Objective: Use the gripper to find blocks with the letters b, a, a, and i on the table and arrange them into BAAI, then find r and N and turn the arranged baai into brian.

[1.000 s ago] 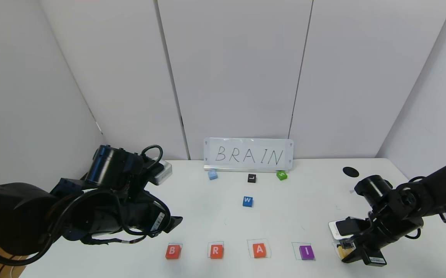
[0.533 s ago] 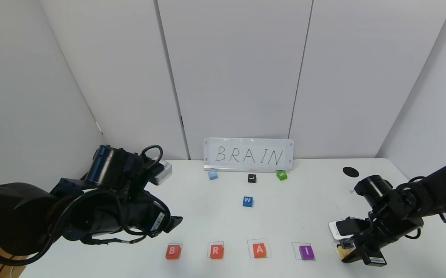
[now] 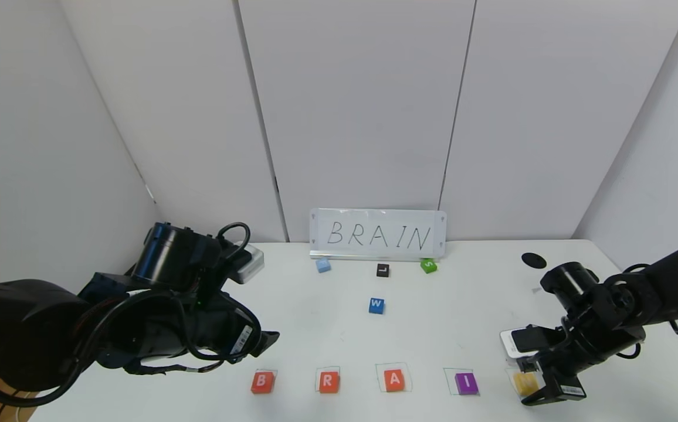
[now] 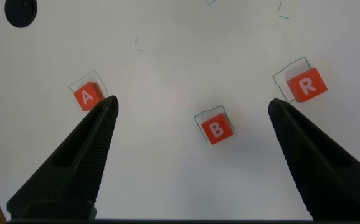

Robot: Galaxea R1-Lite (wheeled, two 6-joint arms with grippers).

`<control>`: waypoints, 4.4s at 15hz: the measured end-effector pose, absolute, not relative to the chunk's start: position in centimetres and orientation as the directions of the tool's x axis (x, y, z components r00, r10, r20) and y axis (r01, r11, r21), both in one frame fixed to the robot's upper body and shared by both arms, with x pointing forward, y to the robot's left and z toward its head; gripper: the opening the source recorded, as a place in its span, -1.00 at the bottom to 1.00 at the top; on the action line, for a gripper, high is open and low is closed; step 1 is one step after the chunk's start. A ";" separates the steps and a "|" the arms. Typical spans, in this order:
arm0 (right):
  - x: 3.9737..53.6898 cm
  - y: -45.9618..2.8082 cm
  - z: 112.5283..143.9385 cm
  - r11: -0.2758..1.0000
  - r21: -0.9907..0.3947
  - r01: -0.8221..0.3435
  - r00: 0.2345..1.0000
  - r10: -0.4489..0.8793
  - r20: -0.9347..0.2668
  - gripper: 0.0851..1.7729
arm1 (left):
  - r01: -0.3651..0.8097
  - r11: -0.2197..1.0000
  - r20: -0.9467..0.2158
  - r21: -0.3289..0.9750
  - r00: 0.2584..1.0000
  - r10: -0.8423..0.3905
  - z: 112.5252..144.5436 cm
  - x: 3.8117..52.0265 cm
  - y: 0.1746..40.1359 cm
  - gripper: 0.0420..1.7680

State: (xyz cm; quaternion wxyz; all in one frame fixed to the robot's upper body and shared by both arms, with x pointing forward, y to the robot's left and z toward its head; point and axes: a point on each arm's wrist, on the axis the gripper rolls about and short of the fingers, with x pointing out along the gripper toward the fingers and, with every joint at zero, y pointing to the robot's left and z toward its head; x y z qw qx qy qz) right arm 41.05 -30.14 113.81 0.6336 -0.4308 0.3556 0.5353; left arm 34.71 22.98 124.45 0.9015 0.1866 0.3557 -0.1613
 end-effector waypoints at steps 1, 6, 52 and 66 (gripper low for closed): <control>41.1 -30.1 113.9 0.056 -0.168 -0.984 0.177 0.372 -0.911 0.46 | 0.424 0.878 -0.701 0.221 0.695 -0.158 124.4 34.7 23.0 0.94; 40.4 -30.4 115.1 0.061 -0.160 -0.985 0.171 0.371 -0.913 0.68 | 0.423 0.879 -0.700 0.221 0.696 -0.159 124.5 34.7 23.0 0.94; 11.0 -33.5 137.7 0.998 0.020 -0.061 0.998 0.061 -0.011 0.92 | 0.059 0.979 -0.114 0.197 0.993 -0.036 135.4 9.1 33.9 0.94; -0.1 -33.7 130.4 0.995 -0.083 0.059 0.954 -0.032 0.297 0.93 | -0.067 0.996 0.122 0.055 0.991 0.060 133.5 3.1 33.0 0.94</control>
